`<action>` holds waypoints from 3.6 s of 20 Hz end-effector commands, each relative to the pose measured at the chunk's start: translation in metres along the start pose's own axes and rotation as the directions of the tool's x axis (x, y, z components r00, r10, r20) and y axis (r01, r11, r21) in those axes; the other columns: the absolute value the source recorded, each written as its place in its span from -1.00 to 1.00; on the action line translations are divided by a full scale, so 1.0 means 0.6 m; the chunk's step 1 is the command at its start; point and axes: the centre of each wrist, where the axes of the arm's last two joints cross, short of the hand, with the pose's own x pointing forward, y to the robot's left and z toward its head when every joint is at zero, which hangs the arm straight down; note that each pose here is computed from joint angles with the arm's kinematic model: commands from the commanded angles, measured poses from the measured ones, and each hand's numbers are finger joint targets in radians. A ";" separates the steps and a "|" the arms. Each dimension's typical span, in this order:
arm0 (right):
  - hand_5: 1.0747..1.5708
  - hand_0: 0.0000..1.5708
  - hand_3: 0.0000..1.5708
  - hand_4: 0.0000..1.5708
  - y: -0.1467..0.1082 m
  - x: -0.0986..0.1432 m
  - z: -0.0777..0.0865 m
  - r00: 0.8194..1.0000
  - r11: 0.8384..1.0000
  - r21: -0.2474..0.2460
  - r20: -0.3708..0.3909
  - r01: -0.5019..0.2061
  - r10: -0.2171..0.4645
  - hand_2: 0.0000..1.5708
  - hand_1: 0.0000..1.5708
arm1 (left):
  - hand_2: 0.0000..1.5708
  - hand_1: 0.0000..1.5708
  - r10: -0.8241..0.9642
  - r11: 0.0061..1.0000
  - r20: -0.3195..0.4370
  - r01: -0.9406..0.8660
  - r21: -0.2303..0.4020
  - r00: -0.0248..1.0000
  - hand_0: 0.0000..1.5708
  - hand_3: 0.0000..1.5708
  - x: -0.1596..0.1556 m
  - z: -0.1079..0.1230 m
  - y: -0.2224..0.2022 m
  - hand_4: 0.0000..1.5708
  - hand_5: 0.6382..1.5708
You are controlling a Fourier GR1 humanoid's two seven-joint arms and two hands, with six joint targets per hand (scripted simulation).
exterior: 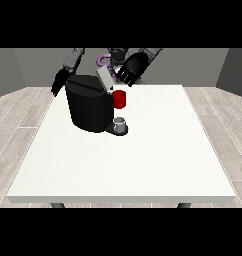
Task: Insert the coffee pod into the coffee machine and close the lid
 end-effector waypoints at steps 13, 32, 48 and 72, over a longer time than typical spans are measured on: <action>1.00 -1.00 -1.00 -0.85 -0.028 0.003 -0.005 1.000 1.000 0.006 -0.001 -0.001 0.001 -1.00 -1.00 | 0.59 0.54 0.012 0.999 -0.009 -0.012 -0.032 1.000 0.54 0.55 -0.038 0.001 -0.027 -0.45 1.00; 1.00 -1.00 -1.00 -1.00 -0.014 0.017 -0.023 0.999 1.000 -0.013 -0.044 -0.007 0.006 -1.00 -1.00 | 0.55 0.53 -0.025 1.000 0.032 0.025 0.011 0.999 0.53 0.50 0.015 -0.018 -0.012 -0.54 1.00; 1.00 -1.00 -1.00 -1.00 0.013 0.047 -0.019 0.998 1.000 -0.025 0.058 -0.013 0.015 -1.00 -1.00 | 0.45 0.42 -0.177 0.979 0.005 0.176 0.107 0.984 0.42 0.29 -0.028 0.006 0.025 -1.00 1.00; 1.00 -1.00 -1.00 -0.81 0.028 0.085 -0.034 0.992 0.999 0.005 0.118 -0.038 0.038 -1.00 -1.00 | -0.01 -0.35 -0.302 0.917 0.037 0.280 0.284 0.953 -0.35 -0.24 -0.024 0.033 0.100 -1.00 1.00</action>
